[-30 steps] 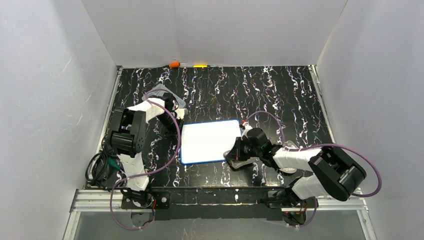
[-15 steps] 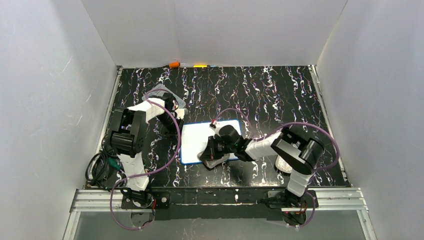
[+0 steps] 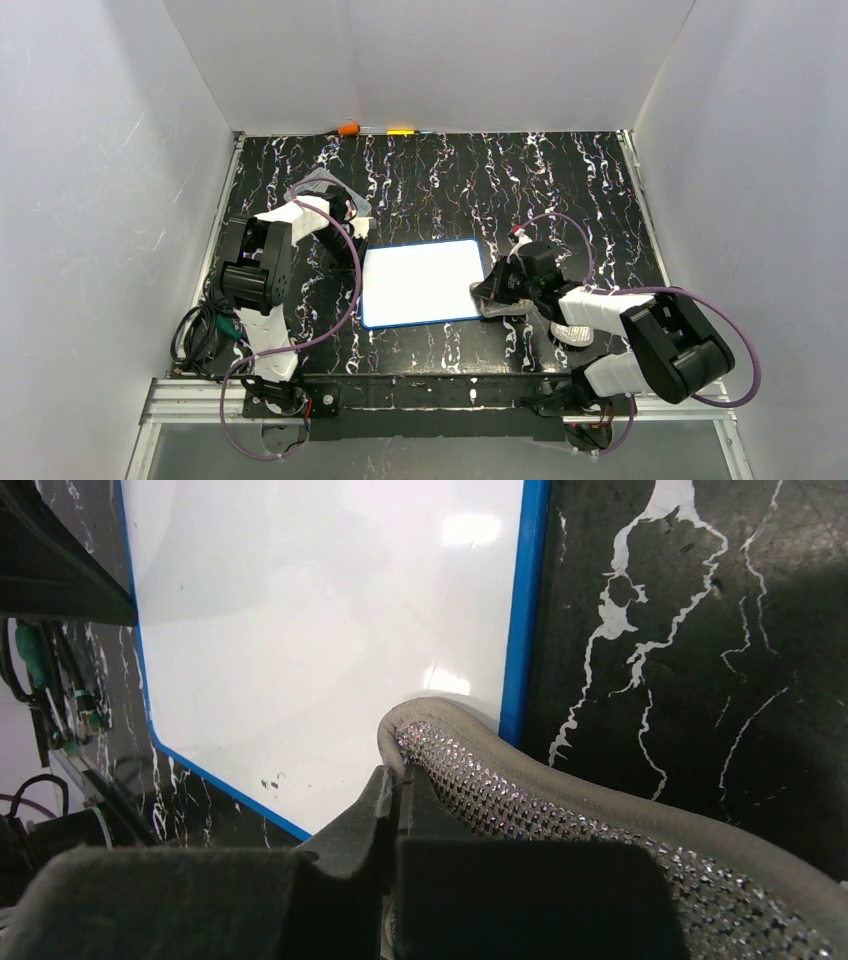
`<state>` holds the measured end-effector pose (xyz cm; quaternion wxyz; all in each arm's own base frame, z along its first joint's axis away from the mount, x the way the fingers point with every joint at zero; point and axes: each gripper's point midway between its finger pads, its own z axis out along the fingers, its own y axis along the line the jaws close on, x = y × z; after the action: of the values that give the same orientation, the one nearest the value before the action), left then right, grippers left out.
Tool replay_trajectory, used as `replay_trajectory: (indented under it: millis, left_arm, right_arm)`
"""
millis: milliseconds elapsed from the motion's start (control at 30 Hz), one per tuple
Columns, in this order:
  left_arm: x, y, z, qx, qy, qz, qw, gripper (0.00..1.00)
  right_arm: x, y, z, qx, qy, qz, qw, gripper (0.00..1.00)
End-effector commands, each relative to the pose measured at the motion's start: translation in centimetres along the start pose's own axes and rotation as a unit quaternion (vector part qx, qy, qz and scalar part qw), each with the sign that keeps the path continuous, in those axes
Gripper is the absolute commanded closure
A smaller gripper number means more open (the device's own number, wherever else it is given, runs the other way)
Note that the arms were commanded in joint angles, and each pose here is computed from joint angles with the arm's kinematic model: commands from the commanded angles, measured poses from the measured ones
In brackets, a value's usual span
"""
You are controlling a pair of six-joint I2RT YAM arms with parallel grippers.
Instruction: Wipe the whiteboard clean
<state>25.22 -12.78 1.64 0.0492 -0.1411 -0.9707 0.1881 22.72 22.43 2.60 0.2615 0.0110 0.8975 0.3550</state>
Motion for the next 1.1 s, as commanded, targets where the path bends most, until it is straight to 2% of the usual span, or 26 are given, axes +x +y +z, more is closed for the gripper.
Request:
replay_trajectory:
  millis: [0, 133, 267, 367, 533, 733, 767, 800, 967, 1067]
  left_arm:
    - [-1.8, 2.0, 1.2, -0.043, -0.027, 0.034, 0.998, 1.00]
    - [-1.8, 2.0, 1.1, -0.043, -0.027, 0.034, 0.998, 1.00]
    - [-1.9, 1.7, 0.6, -0.041, -0.032, 0.040, 0.998, 1.00]
    - [-2.1, 1.3, -0.1, -0.037, -0.039, 0.050, 0.997, 1.00]
    - [-3.3, 0.6, -1.6, -0.033, -0.061, 0.070, 0.995, 1.00]
    - [-4.2, 0.1, -3.2, -0.036, -0.075, 0.089, 0.993, 1.00]
    - [-4.1, 0.0, -3.6, -0.036, -0.076, 0.095, 0.992, 0.97]
    - [-3.7, -0.3, -4.0, -0.034, -0.076, 0.102, 0.991, 0.92]
    - [-1.3, -1.9, -5.0, -0.027, -0.078, 0.174, 0.981, 0.76]
    - [0.6, -3.0, -4.5, -0.023, -0.062, 0.224, 0.972, 0.71]
  right_arm:
    - [3.1, -6.2, -1.4, 0.134, 0.047, 0.002, 0.990, 0.99]
    - [-0.5, -4.9, -1.2, 0.143, -0.012, 0.020, 0.989, 0.99]
    - [-5.4, -5.8, -2.5, 0.201, -0.083, 0.030, 0.976, 0.99]
    - [-6.8, -6.2, -2.2, 0.218, -0.088, 0.028, 0.971, 0.99]
    - [-6.8, -6.8, -0.8, 0.232, -0.066, 0.041, 0.970, 0.99]
    - [-12.2, -5.8, -0.5, 0.264, -0.128, 0.044, 0.955, 0.98]
    - [-12.8, -5.0, -0.2, 0.254, -0.128, 0.039, 0.958, 0.89]
    - [-13.4, -4.1, 0.2, 0.244, -0.126, 0.034, 0.961, 0.85]
    - [-15.2, -1.3, 1.2, 0.222, -0.122, 0.006, 0.967, 0.76]
    - [-15.5, -1.3, 1.3, 0.225, -0.123, 0.006, 0.967, 0.63]
